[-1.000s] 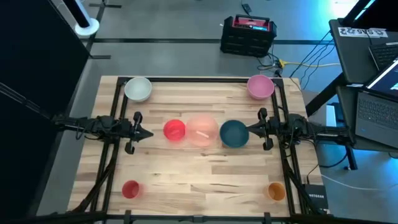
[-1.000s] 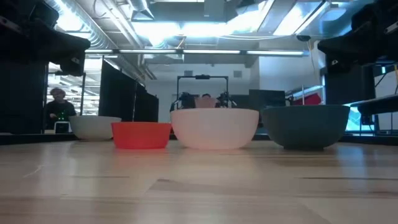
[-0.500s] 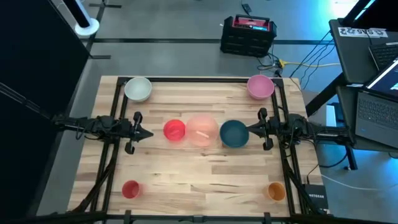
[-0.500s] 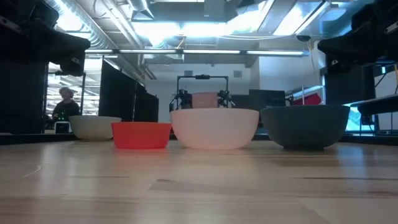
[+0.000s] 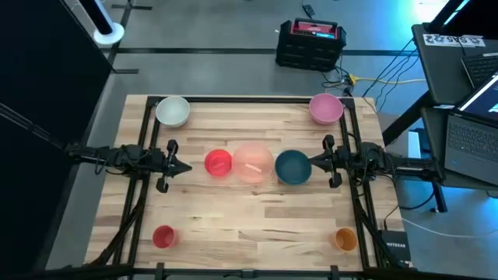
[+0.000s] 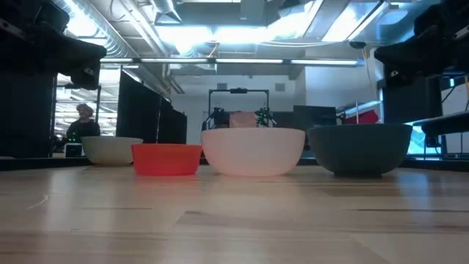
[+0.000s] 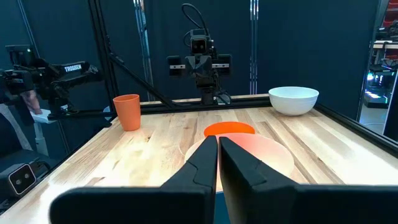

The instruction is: Nest bowls inside each other

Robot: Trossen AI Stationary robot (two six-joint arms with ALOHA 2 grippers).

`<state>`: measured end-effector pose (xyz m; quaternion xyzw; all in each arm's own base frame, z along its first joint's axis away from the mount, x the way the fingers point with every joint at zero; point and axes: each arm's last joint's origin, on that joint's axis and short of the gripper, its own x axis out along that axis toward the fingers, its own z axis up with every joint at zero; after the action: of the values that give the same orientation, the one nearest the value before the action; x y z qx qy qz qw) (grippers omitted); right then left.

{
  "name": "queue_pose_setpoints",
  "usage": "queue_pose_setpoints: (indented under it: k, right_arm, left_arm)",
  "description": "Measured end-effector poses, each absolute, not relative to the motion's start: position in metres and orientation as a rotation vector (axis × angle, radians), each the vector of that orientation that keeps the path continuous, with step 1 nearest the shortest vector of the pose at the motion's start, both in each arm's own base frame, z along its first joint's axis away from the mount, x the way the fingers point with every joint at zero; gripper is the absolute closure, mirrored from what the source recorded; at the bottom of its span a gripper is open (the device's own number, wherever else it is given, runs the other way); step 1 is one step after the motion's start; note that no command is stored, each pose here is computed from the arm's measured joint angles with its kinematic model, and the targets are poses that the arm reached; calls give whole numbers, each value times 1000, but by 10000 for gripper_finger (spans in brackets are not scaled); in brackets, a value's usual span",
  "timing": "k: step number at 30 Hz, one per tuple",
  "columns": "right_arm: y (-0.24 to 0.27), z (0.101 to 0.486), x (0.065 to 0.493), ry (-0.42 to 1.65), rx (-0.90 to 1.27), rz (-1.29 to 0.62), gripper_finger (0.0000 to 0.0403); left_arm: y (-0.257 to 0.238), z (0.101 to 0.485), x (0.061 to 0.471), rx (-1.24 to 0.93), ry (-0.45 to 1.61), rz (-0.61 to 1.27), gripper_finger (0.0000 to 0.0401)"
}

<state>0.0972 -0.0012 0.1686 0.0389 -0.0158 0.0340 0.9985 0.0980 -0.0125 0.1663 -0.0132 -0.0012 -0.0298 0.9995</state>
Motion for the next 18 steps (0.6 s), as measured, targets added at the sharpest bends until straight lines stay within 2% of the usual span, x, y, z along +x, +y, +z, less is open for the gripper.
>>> queue_pose_setpoints:
  k: [8, 18]
  right_arm:
    - [-1, 169, 97, -32, 78, 64, 403]
    - [-3, 168, 97, -26, 74, 2, 403]
  left_arm:
    - [-12, 167, 98, 25, -5, -57, 401]
    - [-10, 170, 98, -155, -39, 16, 401]
